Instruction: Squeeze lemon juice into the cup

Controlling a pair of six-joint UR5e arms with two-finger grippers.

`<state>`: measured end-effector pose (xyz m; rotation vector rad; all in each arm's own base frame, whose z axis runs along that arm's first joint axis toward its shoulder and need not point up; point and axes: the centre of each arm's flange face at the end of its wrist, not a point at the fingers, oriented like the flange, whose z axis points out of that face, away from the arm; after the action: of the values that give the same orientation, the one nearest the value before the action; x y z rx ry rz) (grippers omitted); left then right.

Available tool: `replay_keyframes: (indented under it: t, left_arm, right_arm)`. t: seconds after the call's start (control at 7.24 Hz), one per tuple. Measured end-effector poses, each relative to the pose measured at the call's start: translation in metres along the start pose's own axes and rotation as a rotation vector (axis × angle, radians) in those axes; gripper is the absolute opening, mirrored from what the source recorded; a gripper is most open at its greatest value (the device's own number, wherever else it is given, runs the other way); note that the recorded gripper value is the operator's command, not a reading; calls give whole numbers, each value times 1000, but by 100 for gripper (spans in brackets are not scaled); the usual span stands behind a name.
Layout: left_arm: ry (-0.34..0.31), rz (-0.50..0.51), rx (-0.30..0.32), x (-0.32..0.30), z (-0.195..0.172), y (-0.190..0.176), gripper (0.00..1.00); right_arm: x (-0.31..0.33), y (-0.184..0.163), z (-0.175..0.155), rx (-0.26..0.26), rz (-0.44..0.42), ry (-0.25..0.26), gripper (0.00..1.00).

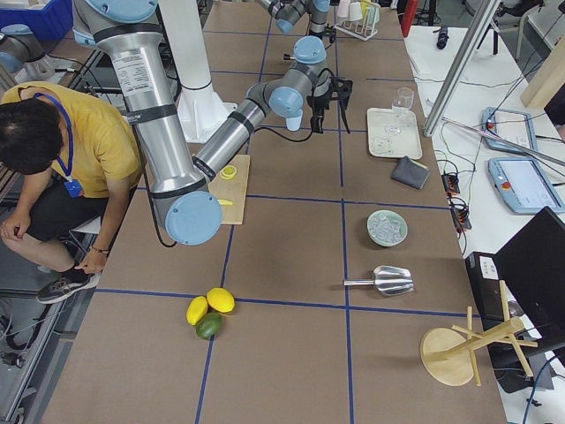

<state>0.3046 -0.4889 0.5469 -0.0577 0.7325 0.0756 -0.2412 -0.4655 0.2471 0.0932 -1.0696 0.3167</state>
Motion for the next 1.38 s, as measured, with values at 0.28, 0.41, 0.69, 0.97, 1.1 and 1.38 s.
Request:
replay_keyframes:
  t: [0.28, 0.41, 0.69, 0.97, 1.1, 1.38]
  left_arm:
    - [0, 0, 1, 1, -1, 0, 100]
    - [4, 4, 7, 4, -6, 1, 100]
    - [45, 22, 73, 14, -51, 0, 100]
    - [104, 64, 197, -13, -139, -4, 100]
    - [142, 93, 215, -35, -170, 6, 100]
    - [158, 167, 251, -107, -203, 25, 100]
  right_arm:
    - [-2, 1, -1, 0, -2, -3, 100]
    - [-3, 1, -1, 0, -3, -4, 100]
    - [8, 0, -1, -2, 2, 10, 100]
    - [58, -7, 7, -12, -67, 82, 100]
    - [99, -25, 7, -21, -135, 131, 100]
    - [205, -76, -7, -92, -208, 171, 100]
